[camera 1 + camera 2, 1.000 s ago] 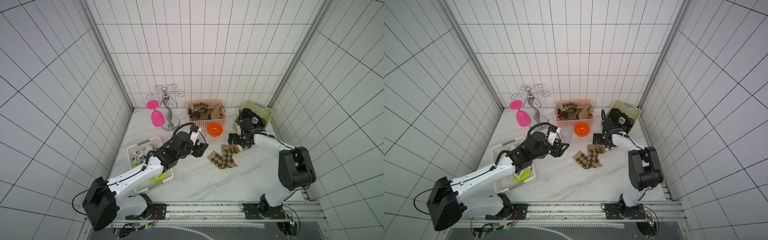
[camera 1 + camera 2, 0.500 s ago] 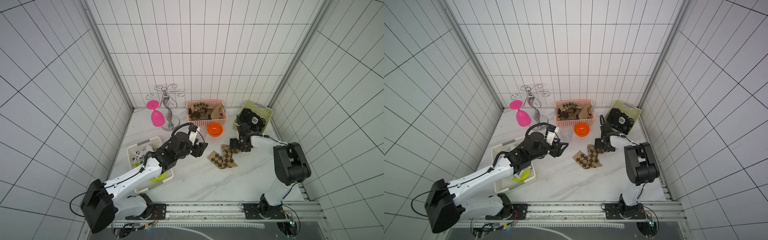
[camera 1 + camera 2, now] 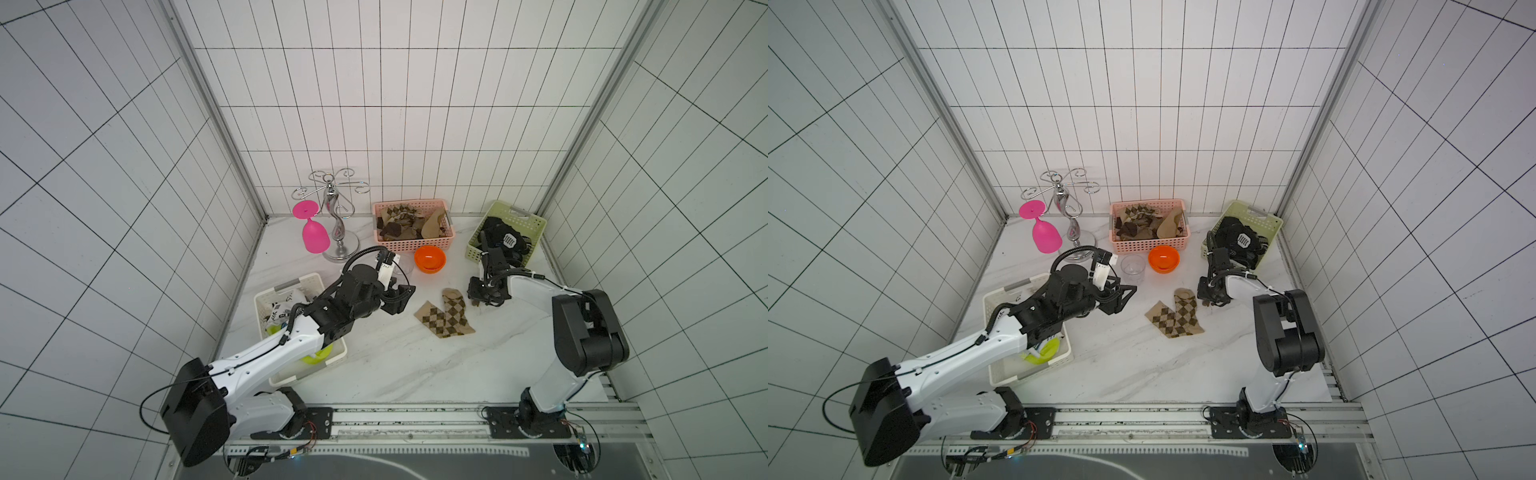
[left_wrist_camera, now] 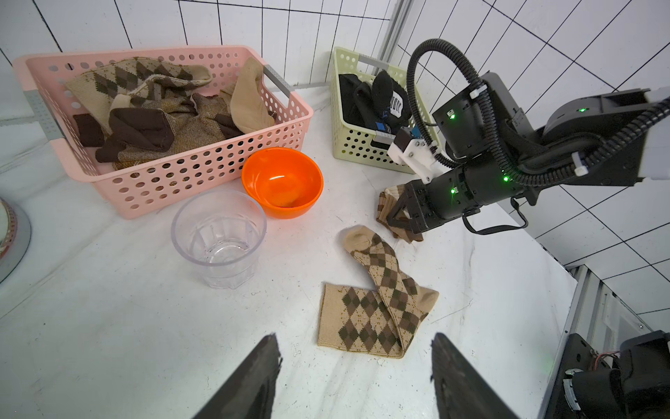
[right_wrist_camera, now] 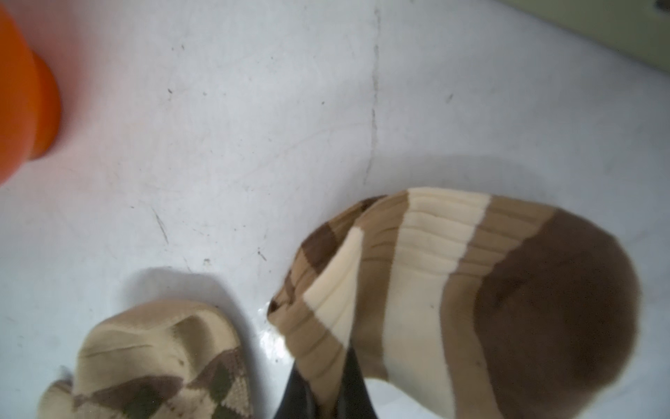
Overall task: Sort the socks into the basket by color
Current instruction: Pick up the sock at the center of the board.
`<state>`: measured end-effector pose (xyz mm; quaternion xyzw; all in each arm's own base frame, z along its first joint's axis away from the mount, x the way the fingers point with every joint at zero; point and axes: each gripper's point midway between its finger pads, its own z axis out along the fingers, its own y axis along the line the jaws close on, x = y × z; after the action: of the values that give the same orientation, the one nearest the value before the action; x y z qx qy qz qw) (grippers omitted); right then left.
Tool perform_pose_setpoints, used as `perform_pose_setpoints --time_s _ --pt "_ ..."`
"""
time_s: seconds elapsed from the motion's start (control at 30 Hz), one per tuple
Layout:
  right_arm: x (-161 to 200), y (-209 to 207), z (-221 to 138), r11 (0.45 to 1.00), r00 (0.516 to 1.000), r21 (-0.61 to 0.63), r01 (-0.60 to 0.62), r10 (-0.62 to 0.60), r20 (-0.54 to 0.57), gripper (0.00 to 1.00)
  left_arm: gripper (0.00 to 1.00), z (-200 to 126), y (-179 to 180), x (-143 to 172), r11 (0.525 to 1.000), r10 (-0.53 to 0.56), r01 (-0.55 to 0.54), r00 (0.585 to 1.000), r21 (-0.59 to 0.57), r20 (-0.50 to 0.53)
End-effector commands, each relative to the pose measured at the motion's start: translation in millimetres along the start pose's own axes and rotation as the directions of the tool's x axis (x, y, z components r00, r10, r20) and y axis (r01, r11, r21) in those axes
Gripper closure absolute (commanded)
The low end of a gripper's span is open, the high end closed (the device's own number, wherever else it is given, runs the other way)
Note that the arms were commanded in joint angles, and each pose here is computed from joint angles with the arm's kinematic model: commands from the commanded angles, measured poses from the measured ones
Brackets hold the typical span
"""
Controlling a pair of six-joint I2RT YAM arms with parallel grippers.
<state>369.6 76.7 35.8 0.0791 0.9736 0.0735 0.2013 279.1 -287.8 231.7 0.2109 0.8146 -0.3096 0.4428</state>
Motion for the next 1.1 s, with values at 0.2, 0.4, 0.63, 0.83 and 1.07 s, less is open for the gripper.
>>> perform_pose_setpoints --time_s 0.2,0.4,0.63,0.83,1.07 --pt "-10 15 -38 0.999 0.998 -0.032 0.036 -0.034 0.049 1.00 0.33 -1 -2 -8 1.000 0.018 -0.018 0.999 0.002 0.036" --pt "-49 48 -81 0.993 0.981 -0.052 0.101 -0.091 0.170 1.00 0.33 -4 1 -14 1.000 0.019 -0.018 0.998 -0.015 0.061" --pt "-106 90 -119 0.982 0.941 -0.091 0.168 -0.132 0.311 1.00 0.33 -14 5 -21 1.000 0.013 -0.011 0.996 -0.027 0.087" --pt "-156 139 -122 0.955 0.897 -0.159 0.252 -0.169 0.409 1.00 0.33 -21 12 -26 0.999 0.005 -0.001 0.994 -0.039 0.105" --pt "-211 195 -110 0.911 0.827 -0.198 0.362 -0.217 0.518 1.00 0.33 -25 17 -26 0.999 -0.004 0.009 0.995 -0.046 0.103"
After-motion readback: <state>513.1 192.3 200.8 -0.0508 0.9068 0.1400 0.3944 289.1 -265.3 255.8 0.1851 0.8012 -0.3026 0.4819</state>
